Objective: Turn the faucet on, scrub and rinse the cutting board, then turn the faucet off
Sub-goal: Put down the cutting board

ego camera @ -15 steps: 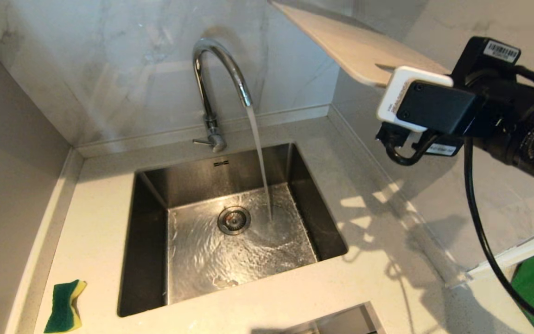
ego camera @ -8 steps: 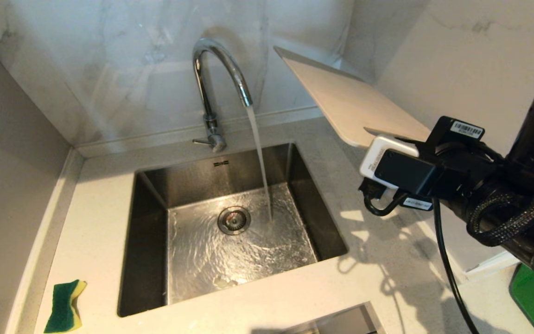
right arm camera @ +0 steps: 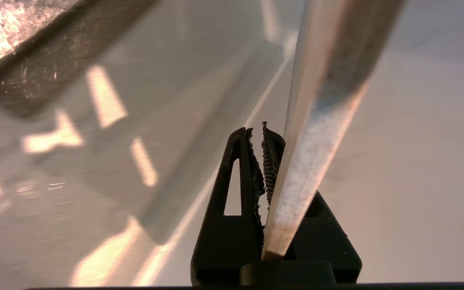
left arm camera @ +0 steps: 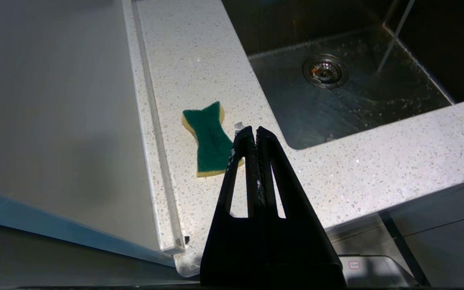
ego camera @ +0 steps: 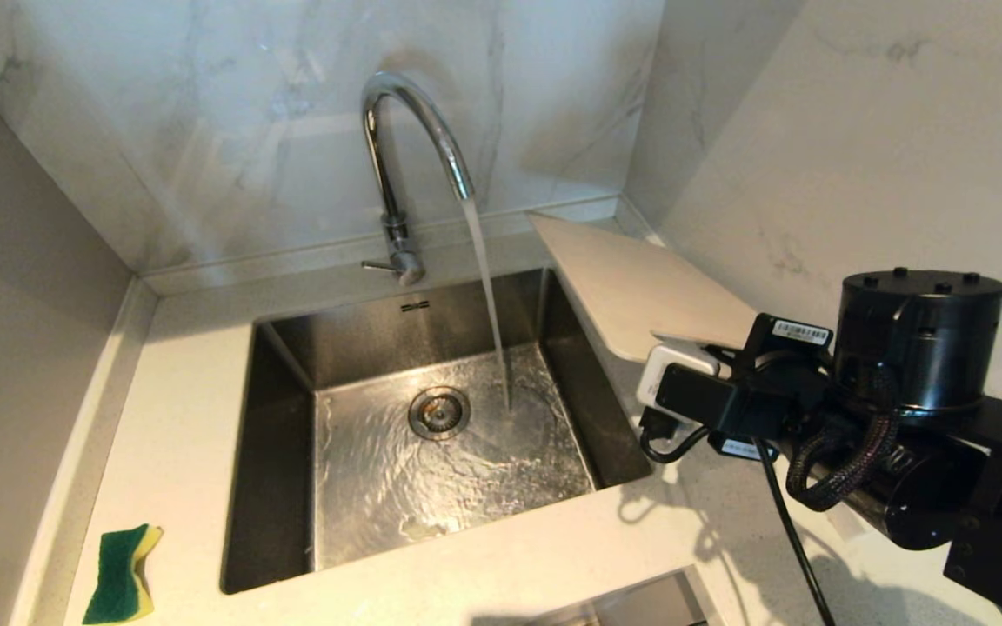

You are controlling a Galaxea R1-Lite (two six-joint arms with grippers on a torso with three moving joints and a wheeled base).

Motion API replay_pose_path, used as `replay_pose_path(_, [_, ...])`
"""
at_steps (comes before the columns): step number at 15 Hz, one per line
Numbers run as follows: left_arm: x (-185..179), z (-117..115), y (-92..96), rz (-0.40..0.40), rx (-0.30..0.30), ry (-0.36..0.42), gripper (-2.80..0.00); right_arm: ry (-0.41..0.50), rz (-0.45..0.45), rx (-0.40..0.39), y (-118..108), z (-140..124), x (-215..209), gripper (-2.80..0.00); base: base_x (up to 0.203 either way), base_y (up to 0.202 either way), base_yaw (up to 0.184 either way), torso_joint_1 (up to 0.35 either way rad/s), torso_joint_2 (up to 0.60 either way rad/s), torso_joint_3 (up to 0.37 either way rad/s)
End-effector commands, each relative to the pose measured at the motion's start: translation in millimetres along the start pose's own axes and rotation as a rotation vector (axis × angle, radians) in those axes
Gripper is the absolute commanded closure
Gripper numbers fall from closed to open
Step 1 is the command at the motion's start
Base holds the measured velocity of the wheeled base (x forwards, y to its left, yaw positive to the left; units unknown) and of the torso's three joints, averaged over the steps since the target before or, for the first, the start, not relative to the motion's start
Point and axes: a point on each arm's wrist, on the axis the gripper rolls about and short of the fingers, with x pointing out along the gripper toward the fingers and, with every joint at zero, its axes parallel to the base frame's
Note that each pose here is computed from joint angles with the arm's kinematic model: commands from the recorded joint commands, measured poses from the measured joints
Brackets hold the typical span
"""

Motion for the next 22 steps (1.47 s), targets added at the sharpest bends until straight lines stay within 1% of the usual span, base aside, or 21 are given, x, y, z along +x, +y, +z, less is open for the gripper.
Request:
replay_pose_path(1, [0,0,0.0,-0.001,0.0,0.001,0.0,0.037,0.052,0.031,17,-4,6,0.0,0.0,0.0,0.0,0.0,0.0,0.0])
replay_pose_path(5, [0,0,0.0,0.0,0.0,-0.001,0.0,0.062,0.079,0.113,26,-8,9,0.0,0.0,0.0,0.0,0.0,0.0,0.0])
replay_pose_path(7, [0,0,0.0,0.001,0.0,0.001,0.0,0.096,0.087,0.126,30,-20,4,0.0,0.0,0.0,0.0,0.0,0.0,0.0])
replay_pose_path(9, [0,0,0.0,-0.001,0.0,-0.001,0.0,0.125,0.078,0.141,28,-30,5,0.0,0.0,0.0,0.0,0.0,0.0,0.0])
replay_pose_path(12, [0,0,0.0,0.001,0.0,-0.001,0.0,0.111,0.068,0.155,26,-36,7,0.0,0.0,0.0,0.0,0.0,0.0,0.0])
replay_pose_path(14, [0,0,0.0,0.001,0.0,-0.001,0.0,0.133,0.052,0.166,24,-43,6,0.0,0.0,0.0,0.0,0.0,0.0,0.0])
replay_pose_path(17, [0,0,0.0,0.001,0.0,0.001,0.0,0.134,0.046,0.186,15,-65,1,0.0,0.0,0.0,0.0,0.0,0.0,0.0])
replay_pose_path(19, [0,0,0.0,0.001,0.0,-0.001,0.0,0.139,0.041,0.18,11,-74,-2,0.0,0.0,0.0,0.0,0.0,0.0,0.0])
replay_pose_path(22, [0,0,0.0,0.001,0.0,-0.001,0.0,0.149,0.059,0.183,17,-77,-7,0.0,0.0,0.0,0.0,0.0,0.0,0.0])
